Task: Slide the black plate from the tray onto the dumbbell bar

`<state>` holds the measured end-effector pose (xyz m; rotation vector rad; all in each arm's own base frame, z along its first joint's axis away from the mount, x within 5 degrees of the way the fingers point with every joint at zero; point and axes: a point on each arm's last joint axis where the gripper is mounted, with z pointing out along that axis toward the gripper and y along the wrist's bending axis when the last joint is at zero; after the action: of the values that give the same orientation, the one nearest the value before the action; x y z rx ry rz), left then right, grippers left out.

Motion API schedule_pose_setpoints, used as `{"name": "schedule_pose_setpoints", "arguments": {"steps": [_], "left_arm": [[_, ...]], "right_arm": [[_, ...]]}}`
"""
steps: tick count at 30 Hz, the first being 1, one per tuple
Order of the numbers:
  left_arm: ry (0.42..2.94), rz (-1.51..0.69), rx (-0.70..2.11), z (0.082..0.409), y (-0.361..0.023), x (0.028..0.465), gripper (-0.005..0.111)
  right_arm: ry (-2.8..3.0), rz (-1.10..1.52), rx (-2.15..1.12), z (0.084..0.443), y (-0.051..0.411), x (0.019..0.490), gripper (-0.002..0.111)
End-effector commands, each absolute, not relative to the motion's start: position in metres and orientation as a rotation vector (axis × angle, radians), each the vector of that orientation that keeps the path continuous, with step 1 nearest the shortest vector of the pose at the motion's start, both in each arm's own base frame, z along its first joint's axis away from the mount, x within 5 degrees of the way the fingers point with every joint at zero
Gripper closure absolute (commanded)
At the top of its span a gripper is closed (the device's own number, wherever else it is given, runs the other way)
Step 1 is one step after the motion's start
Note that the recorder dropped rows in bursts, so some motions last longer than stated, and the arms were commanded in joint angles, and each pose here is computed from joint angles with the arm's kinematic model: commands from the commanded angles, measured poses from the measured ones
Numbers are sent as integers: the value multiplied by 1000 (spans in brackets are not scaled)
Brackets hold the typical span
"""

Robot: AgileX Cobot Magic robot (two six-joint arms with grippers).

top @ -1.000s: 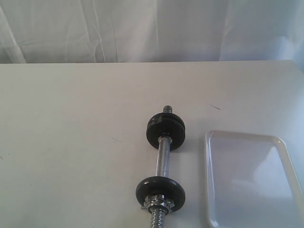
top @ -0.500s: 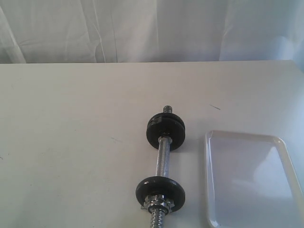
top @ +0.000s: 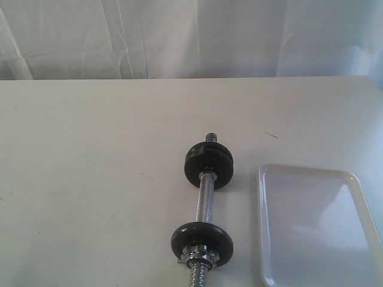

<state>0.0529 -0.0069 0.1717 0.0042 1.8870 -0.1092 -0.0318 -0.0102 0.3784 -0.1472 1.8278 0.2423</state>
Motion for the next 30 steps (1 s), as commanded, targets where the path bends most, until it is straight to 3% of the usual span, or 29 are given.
{"name": "schedule_pose_setpoints", "arguments": {"steps": [1, 30], "left_arm": [[1917, -149, -38, 168, -8, 52, 107], [1910, -92, -29, 168, -4, 52, 107]], "right_arm": [[1810, 245, -142, 379, -11, -33, 108], [1810, 245, -142, 379, -11, -33, 108]]}}
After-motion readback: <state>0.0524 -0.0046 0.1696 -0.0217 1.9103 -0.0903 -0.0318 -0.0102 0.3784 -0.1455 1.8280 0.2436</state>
